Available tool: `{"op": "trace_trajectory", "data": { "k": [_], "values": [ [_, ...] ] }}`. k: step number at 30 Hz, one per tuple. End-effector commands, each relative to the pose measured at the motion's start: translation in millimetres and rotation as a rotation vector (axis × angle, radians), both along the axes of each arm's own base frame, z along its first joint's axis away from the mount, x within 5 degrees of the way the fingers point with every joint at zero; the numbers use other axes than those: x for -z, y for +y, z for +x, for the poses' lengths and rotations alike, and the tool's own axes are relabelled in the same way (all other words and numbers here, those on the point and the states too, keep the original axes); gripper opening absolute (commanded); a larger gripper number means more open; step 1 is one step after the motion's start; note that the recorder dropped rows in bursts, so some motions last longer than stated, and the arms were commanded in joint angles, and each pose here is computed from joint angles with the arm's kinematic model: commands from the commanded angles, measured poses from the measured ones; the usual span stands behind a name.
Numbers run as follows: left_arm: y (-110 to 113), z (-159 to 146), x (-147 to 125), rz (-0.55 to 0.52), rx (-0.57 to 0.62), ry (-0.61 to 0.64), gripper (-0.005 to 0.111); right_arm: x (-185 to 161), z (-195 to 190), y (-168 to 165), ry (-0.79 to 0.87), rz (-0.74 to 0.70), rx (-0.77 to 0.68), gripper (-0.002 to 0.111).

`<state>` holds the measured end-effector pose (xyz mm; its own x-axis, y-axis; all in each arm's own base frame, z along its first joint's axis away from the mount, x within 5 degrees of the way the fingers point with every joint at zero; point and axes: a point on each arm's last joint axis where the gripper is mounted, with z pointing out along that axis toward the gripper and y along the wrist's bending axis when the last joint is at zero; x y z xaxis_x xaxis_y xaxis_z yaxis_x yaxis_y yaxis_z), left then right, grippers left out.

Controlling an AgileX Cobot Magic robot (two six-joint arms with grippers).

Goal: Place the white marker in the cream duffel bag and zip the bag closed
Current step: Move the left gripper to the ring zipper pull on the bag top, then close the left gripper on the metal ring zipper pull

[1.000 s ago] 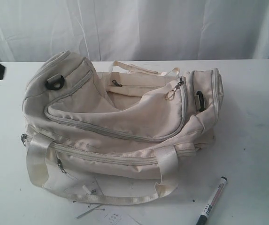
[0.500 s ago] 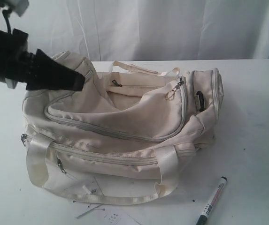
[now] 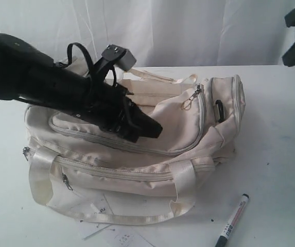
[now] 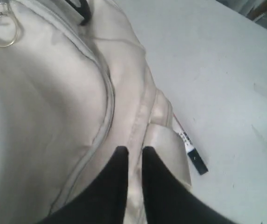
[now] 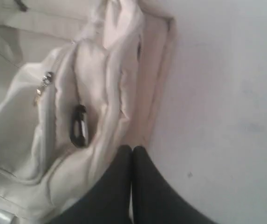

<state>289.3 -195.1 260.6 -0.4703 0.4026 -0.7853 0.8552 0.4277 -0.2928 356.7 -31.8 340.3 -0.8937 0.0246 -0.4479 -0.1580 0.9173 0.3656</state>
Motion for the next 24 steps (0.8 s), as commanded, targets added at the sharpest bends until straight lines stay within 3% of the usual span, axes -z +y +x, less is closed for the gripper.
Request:
{"op": "trace_trajectory", "data": {
  "k": [1, 5, 11, 18, 22, 24],
  "values": [
    [-14.7, 34.8, -4.0, -0.136, -0.186, 0.057, 0.047, 12.7, 50.6, 15.0, -0.073, 0.089, -0.058, 0.004],
    [-24.8, 66.2, 2.8, -0.138, -0.237, 0.021, 0.054, 28.3, 88.3, 31.7, -0.093, 0.114, -0.1, 0.016],
    [-48.7, 111.3, 10.7, -0.14, -0.138, -0.116, 0.054, 42.7, 106.6, 63.1, -0.105, 0.089, -0.225, 0.045],
    [-65.3, 121.6, 28.7, -0.176, 0.016, -0.067, 0.054, 52.5, 114.4, 70.7, -0.132, 0.044, -0.22, 0.046],
    [-70.5, 132.9, 41.7, -0.048, 0.071, -0.274, 0.059, 62.0, 117.9, 69.7, -0.114, 0.036, -0.214, 0.046],
    [-75.1, 133.6, 46.8, -0.014, 0.126, -0.308, 0.062, 67.7, 118.0, 70.0, -0.088, 0.038, -0.225, 0.046]
  ]
}}
